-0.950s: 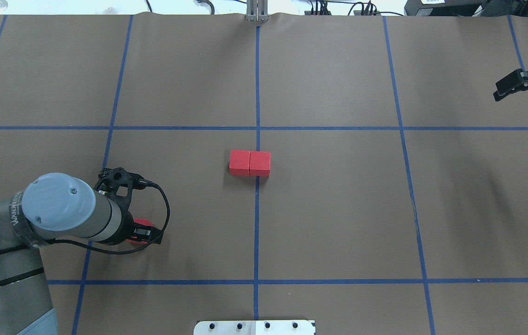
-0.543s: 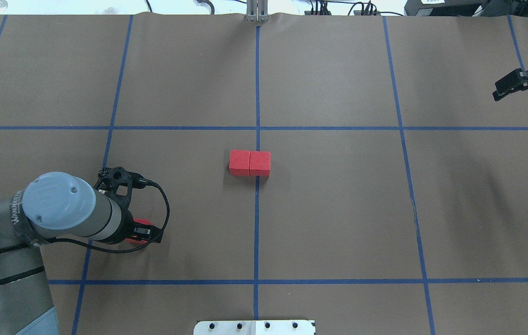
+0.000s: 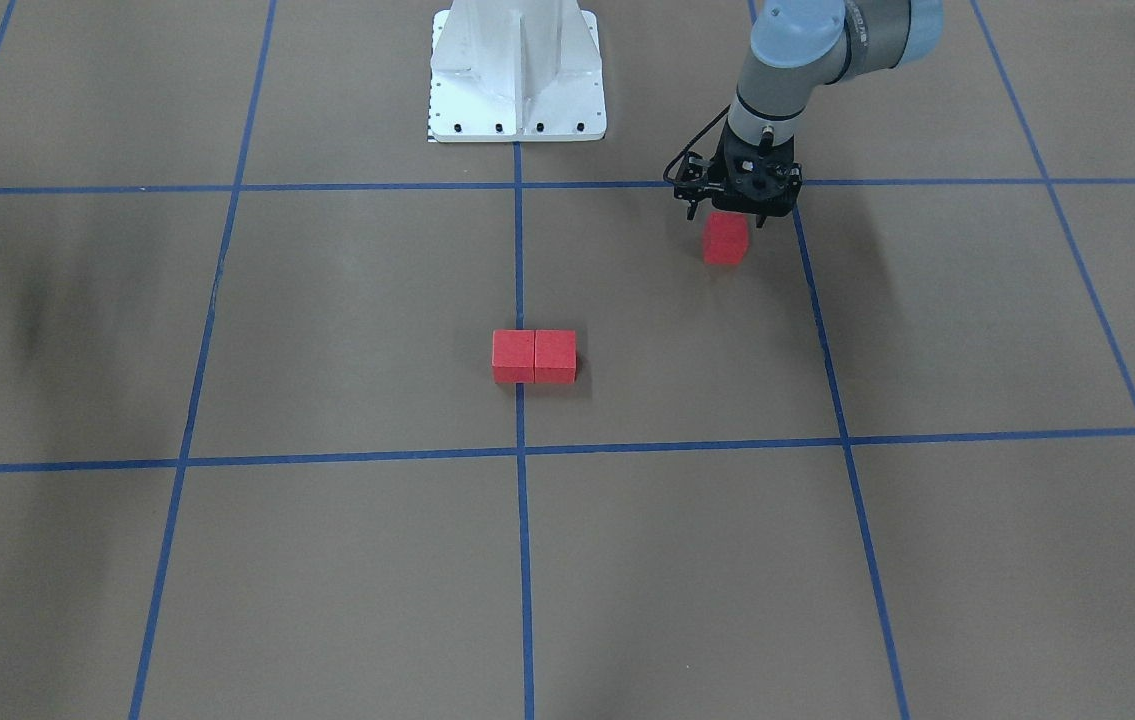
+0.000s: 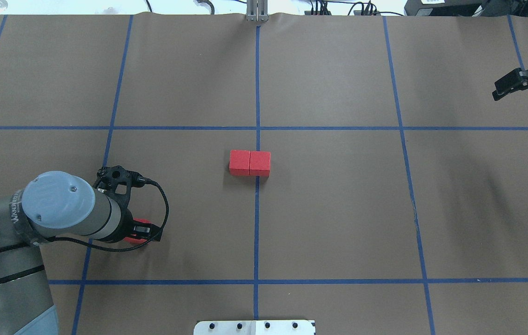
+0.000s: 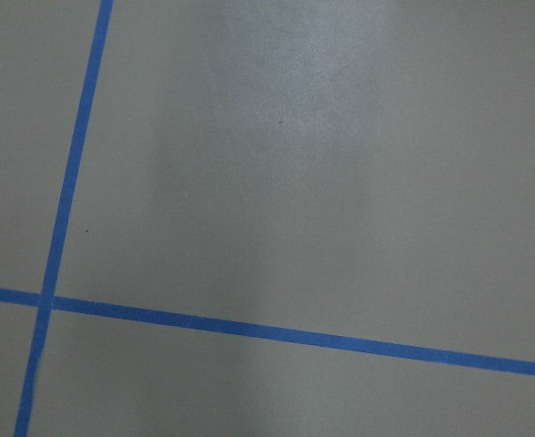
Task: Form red blocks into L shape at center
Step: 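Lower the left gripper and grasp the nearer red cube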
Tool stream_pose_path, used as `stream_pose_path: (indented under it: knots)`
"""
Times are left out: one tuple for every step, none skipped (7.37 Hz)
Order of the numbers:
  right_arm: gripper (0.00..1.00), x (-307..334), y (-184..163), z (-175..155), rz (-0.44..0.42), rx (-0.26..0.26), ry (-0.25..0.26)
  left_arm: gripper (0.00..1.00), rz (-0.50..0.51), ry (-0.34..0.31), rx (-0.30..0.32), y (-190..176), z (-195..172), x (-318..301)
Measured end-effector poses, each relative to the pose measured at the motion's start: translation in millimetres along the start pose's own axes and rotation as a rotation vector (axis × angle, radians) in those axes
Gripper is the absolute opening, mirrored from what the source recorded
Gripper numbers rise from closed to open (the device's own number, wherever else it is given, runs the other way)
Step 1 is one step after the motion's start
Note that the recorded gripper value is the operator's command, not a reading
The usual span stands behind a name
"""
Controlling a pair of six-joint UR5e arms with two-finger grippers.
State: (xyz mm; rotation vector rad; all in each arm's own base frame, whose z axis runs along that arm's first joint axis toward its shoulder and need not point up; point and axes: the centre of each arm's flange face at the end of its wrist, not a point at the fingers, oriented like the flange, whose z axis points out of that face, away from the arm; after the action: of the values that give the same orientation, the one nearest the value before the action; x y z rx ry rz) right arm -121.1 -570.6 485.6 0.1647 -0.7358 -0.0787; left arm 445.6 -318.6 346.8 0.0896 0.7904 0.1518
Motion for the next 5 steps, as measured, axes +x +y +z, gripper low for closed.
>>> stream_pose_path:
  knots:
    - [1.00, -0.2, -0.2, -0.2, -0.001, 0.000, 0.000, 0.91, -0.001, -0.001, 0.000, -0.3, 0.7, -0.4]
    - [1.00, -0.3, -0.3, -0.2, -0.001, 0.000, 0.000, 0.88, -0.008, -0.004, -0.002, -0.6, 2.4, -1.1]
    - [1.00, -0.4, -0.4, -0.3, -0.002, 0.000, 0.000, 0.85, -0.018, -0.008, -0.004, -0.9, 5.0, -1.8]
    - [1.00, -0.4, -0.4, -0.3, -0.002, 0.000, 0.000, 0.84, -0.024, -0.010, -0.005, -1.0, 6.6, -2.2]
    - [1.00, -0.5, -0.4, -0.3, -0.002, 0.001, 0.000, 0.80, -0.027, -0.012, -0.006, -1.2, 7.8, -2.7]
